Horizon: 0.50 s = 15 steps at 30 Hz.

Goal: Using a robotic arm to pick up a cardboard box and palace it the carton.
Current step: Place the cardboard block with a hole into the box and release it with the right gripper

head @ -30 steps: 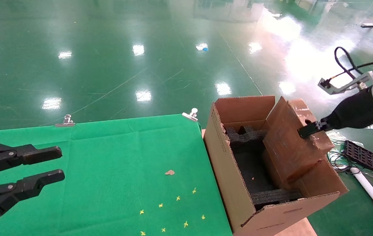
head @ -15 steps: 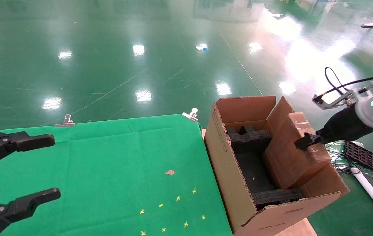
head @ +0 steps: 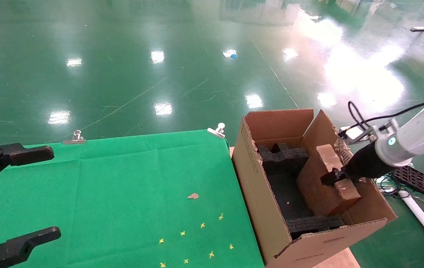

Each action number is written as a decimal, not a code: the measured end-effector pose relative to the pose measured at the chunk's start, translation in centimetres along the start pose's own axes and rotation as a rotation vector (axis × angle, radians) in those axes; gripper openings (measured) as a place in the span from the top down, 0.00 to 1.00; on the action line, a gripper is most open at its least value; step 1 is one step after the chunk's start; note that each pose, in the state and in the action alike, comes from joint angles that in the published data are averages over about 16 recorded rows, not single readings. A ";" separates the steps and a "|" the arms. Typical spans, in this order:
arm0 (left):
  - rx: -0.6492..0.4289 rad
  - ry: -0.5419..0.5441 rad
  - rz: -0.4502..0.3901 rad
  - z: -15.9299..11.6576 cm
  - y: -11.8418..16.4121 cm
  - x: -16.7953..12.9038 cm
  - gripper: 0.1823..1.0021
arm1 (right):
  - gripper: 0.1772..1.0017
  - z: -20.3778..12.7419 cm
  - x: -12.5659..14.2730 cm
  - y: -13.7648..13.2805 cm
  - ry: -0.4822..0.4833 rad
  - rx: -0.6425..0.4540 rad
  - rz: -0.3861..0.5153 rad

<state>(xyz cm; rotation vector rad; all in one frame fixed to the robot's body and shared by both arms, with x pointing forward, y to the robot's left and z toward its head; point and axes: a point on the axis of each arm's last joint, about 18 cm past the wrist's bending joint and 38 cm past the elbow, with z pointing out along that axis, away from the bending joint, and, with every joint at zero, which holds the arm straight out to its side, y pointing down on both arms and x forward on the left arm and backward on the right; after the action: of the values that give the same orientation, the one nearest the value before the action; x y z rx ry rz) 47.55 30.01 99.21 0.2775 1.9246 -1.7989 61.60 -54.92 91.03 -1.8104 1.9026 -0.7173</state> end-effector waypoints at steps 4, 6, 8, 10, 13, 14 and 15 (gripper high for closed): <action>0.000 0.000 0.000 0.0 0.0 0.0 0.06 | 0.82 2.2 -0.4 0.7 0.007 -0.001 -0.004; 0.000 0.000 0.000 0.0 0.0 0.0 0.04 | 0.82 3.2 -0.6 1.0 0.010 0.001 -0.007; 0.000 0.000 0.000 0.0 0.0 0.0 0.03 | 0.82 4.1 -0.8 1.3 0.011 0.007 -0.009; 0.000 0.000 0.000 0.0 0.0 0.0 0.02 | 0.82 4.9 -1.0 1.6 0.009 0.017 -0.012; 0.000 0.000 0.000 0.0 0.0 0.0 0.01 | 0.83 5.8 -1.1 2.0 0.005 0.033 -0.017; 0.000 0.000 0.000 0.0 0.0 0.0 0.01 | 0.83 6.1 -1.1 2.1 0.003 0.039 -0.018; 0.000 0.000 0.000 0.0 0.0 0.0 0.00 | 0.83 6.3 -1.0 2.1 0.000 0.045 -0.019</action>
<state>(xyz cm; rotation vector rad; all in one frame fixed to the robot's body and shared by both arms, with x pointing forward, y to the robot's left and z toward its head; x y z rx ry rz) 47.55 30.01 99.21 0.2775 1.9246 -1.7989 63.88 -54.34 84.75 -1.8036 1.8567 -0.7609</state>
